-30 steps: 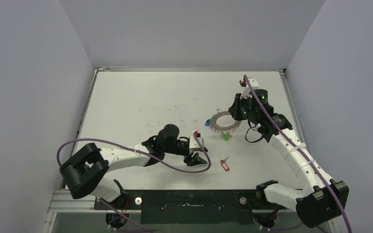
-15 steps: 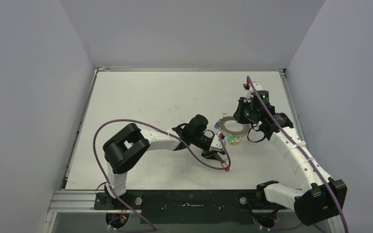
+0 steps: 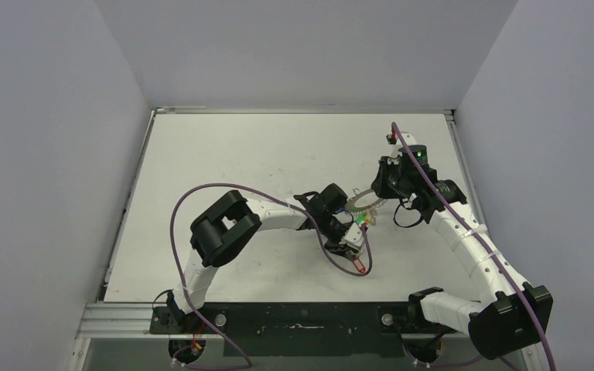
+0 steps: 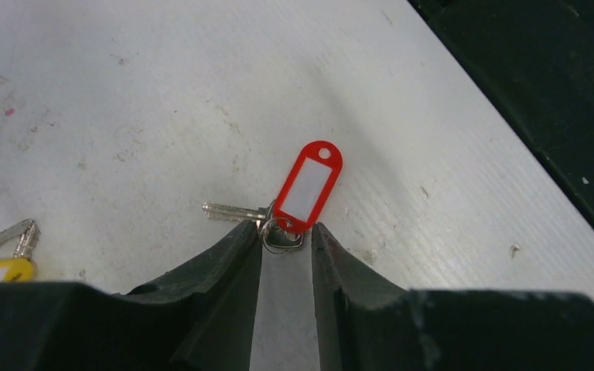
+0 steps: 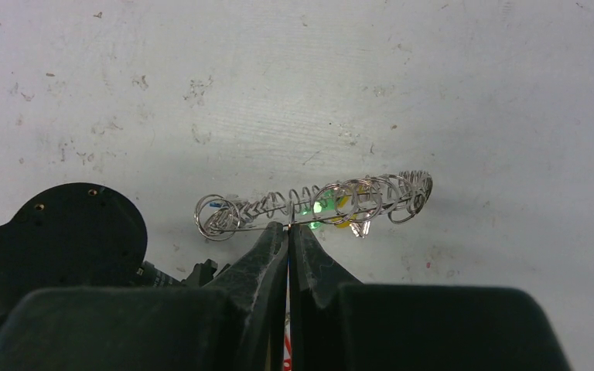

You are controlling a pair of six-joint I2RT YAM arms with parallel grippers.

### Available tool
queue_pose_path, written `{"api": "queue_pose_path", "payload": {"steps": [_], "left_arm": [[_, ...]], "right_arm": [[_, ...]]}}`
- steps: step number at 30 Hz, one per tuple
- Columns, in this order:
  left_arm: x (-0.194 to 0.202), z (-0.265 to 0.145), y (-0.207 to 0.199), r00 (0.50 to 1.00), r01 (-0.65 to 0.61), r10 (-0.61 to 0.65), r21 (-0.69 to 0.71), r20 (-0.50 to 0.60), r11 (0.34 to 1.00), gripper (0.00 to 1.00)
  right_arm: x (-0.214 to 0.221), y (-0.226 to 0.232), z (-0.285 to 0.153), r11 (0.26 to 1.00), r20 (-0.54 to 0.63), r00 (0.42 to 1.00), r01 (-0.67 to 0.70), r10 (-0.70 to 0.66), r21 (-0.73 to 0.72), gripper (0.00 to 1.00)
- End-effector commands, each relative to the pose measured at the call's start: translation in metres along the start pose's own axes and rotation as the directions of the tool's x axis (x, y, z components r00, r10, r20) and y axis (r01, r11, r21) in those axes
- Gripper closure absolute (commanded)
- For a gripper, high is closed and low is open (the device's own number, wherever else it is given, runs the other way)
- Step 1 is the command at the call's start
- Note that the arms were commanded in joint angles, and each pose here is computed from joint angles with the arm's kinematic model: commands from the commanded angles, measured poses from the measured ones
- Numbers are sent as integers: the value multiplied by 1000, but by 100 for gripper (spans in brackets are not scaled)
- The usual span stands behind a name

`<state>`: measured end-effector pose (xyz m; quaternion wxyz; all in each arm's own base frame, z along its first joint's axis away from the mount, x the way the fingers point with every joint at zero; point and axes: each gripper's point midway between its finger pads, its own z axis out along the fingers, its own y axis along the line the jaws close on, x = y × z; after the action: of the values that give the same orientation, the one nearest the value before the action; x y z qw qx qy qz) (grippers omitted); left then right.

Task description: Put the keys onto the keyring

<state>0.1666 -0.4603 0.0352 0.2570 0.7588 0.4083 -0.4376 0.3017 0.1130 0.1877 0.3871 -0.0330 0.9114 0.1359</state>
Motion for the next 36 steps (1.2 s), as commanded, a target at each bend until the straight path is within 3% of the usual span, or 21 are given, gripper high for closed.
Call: {"api": "queue_pose_path", "payload": {"steps": [1, 12, 16, 30, 36], "left_arm": [[8, 4, -6, 998, -30, 33, 56, -46, 998, 72], [11, 11, 6, 998, -17, 18, 9, -64, 1000, 70], [4, 7, 8, 998, -40, 40, -5, -51, 999, 63], [-34, -1, 19, 995, -80, 83, -68, 49, 994, 67], [-28, 3, 16, 997, -66, 68, -36, 44, 997, 62]], "right_arm": [[-19, 4, -7, 1000, 69, 998, -1, 2, -17, 100], [-21, 9, -5, 999, 71, 997, 3, 0, -43, 100], [-21, 10, -4, 999, 71, 998, 1, 3, -50, 100], [-20, 12, -2, 998, 67, 998, -4, 8, -63, 100], [-19, 12, -1, 998, 65, 998, -6, 10, -62, 100]]}}
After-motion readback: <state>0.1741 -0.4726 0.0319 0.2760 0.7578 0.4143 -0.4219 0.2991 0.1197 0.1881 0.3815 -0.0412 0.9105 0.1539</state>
